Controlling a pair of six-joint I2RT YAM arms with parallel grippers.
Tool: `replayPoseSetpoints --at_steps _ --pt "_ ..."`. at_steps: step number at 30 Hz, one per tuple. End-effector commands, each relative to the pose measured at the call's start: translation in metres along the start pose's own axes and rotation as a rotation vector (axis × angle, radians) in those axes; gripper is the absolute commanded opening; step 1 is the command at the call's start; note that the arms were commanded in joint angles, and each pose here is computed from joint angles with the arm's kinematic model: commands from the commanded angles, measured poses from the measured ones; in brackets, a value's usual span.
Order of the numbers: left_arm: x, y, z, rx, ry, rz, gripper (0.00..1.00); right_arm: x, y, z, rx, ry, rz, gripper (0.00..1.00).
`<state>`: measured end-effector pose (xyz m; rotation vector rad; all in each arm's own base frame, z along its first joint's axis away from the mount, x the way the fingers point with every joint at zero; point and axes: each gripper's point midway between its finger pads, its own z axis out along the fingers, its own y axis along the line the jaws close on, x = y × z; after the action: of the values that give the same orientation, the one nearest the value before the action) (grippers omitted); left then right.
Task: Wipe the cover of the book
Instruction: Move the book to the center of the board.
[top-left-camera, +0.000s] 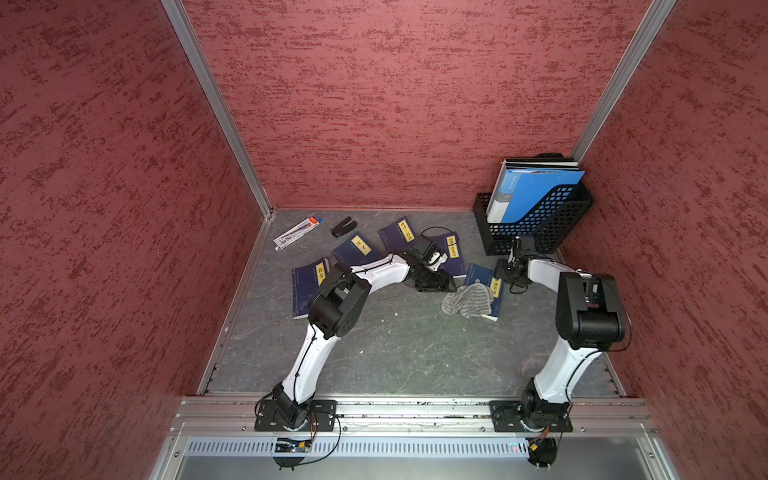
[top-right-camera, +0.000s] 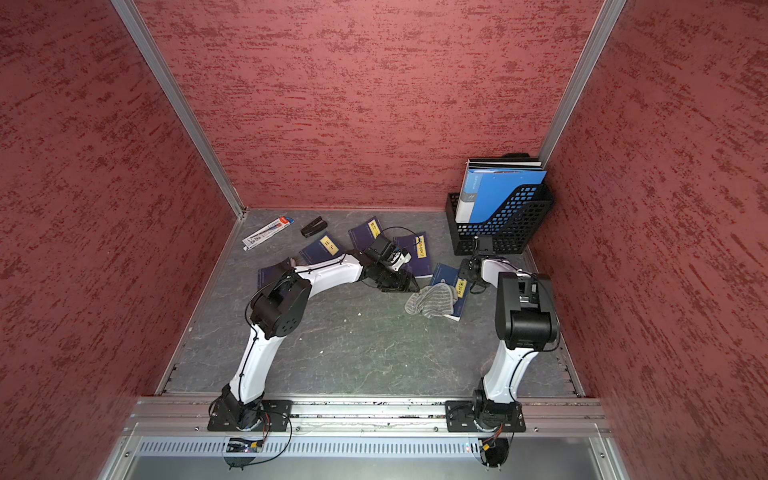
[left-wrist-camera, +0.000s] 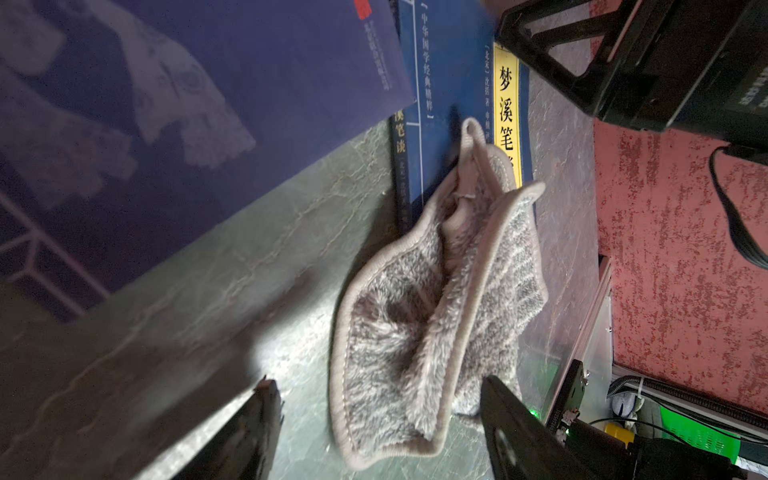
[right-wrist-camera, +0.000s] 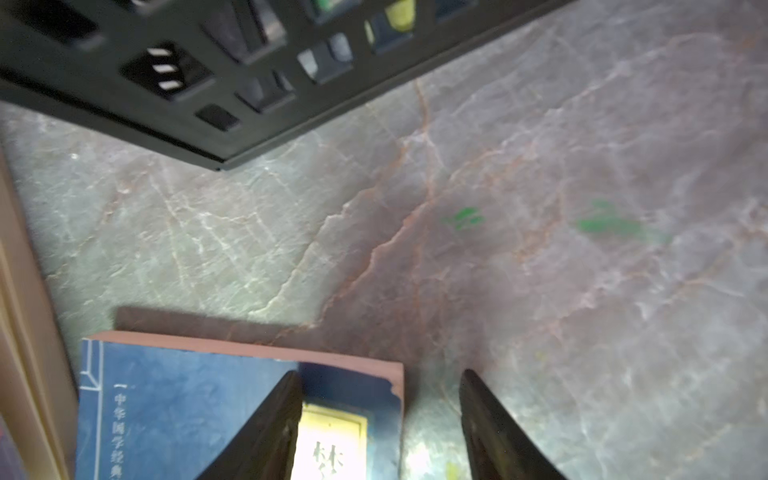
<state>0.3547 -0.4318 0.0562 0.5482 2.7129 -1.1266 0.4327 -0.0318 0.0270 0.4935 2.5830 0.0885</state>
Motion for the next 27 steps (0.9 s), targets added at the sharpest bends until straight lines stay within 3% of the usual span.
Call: replayPoseSetpoints --at_steps 1,15,27 --pt "0.005 -0.01 0.014 0.036 0.04 0.004 0.74 0.018 0.0 0.009 -0.022 0.049 -0.018 0.58" --pt "0.021 -0.029 0.052 0.105 0.131 0.014 0.55 0.066 -0.001 -0.005 -0.064 0.079 0.005 0.42" --pt "0.034 -0.04 0.064 0.14 0.156 0.006 0.36 0.101 0.013 -0.029 -0.09 0.08 0.012 0.39"
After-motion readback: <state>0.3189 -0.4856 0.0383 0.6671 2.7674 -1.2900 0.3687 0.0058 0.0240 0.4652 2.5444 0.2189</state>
